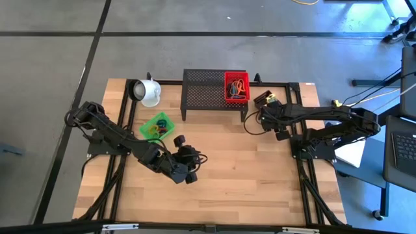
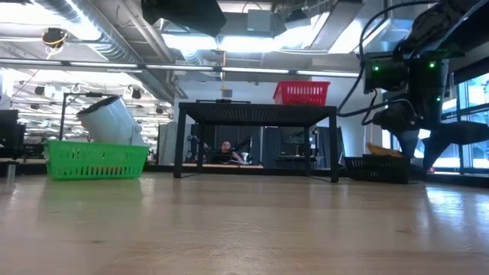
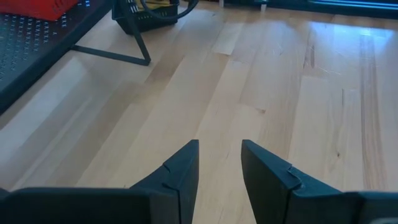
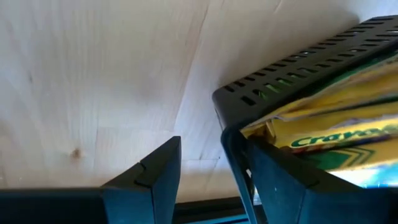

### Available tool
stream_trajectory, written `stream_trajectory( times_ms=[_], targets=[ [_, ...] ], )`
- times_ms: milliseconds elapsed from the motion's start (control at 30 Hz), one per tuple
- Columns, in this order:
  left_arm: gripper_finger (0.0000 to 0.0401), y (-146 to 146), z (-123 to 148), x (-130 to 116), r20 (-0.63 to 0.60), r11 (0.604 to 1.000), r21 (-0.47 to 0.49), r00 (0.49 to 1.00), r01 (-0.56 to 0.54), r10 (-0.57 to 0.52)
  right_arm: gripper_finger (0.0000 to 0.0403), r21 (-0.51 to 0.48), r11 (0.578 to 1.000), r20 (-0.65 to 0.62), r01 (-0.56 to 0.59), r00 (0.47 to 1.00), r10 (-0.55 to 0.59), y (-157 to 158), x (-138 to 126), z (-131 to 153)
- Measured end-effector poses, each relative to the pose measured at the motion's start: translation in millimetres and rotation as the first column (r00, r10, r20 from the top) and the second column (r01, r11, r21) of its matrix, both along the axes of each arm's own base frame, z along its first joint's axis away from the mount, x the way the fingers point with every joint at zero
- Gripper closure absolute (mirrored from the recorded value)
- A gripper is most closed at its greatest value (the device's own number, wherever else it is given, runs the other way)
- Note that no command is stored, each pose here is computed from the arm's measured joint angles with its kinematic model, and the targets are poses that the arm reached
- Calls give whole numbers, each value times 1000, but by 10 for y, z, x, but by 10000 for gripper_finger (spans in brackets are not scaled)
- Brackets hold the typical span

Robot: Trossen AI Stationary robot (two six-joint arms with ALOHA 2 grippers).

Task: Pick & Place Office Desk Supplies
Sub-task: Put the black bin on the shelf

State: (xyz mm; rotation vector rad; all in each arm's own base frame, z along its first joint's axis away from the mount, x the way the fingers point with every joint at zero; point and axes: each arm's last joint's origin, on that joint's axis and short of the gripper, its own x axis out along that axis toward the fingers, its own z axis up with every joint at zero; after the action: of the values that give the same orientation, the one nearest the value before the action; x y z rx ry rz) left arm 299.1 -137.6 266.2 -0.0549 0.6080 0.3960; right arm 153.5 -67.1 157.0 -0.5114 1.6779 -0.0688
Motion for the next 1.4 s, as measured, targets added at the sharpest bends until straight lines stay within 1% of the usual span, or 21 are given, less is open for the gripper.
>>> stream_trajectory(
  times_ms=[167,267,400,600,667,733,833,900,1100,1233,1300,1400],
  targets=[
    [287,0,0,0,0,1000,-1,1000,1,-1,222,-1,1000,8,17,1000,-17,-10,-11,-21],
    [287,0,0,0,0,1000,0,1000,0,0,241,-24,999,4,34,999,-34,-15,-15,-19],
    [287,0,0,0,0,1000,0,1000,0,0,286,-45,998,1,41,999,-41,-21,-17,-16],
    [287,0,0,0,0,1000,-1,1000,1,-1,374,-77,995,1,60,998,-61,-29,-19,-12],
    [287,0,0,0,0,1000,-1,1000,1,-1,390,-78,995,-10,62,998,-63,-27,-30,-14],
    [287,0,0,0,0,1000,-1,1000,0,0,388,-79,994,-8,77,997,-78,-25,-35,-16],
    [287,0,0,0,1,1000,-4,1000,-1,1,372,-71,991,-6,113,993,-114,-16,-50,-17],
    [287,-1,0,0,1,1000,-4,1000,-1,1,370,-65,988,-13,139,990,-140,7,-66,-17],
    [287,-2,2,2,4,1000,-6,1000,0,0,392,-35,978,-20,204,979,-205,156,-77,2],
    [287,-3,4,4,6,1000,-8,1000,0,0,386,-19,983,0,184,983,-184,299,-5,98],
    [287,-3,4,4,6,1000,-9,1000,0,0,380,-16,986,26,168,986,-167,374,49,167],
    [287,-3,4,4,13,1000,-24,1000,-11,11,380,13,991,81,135,987,-135,498,150,299]
  ],
)
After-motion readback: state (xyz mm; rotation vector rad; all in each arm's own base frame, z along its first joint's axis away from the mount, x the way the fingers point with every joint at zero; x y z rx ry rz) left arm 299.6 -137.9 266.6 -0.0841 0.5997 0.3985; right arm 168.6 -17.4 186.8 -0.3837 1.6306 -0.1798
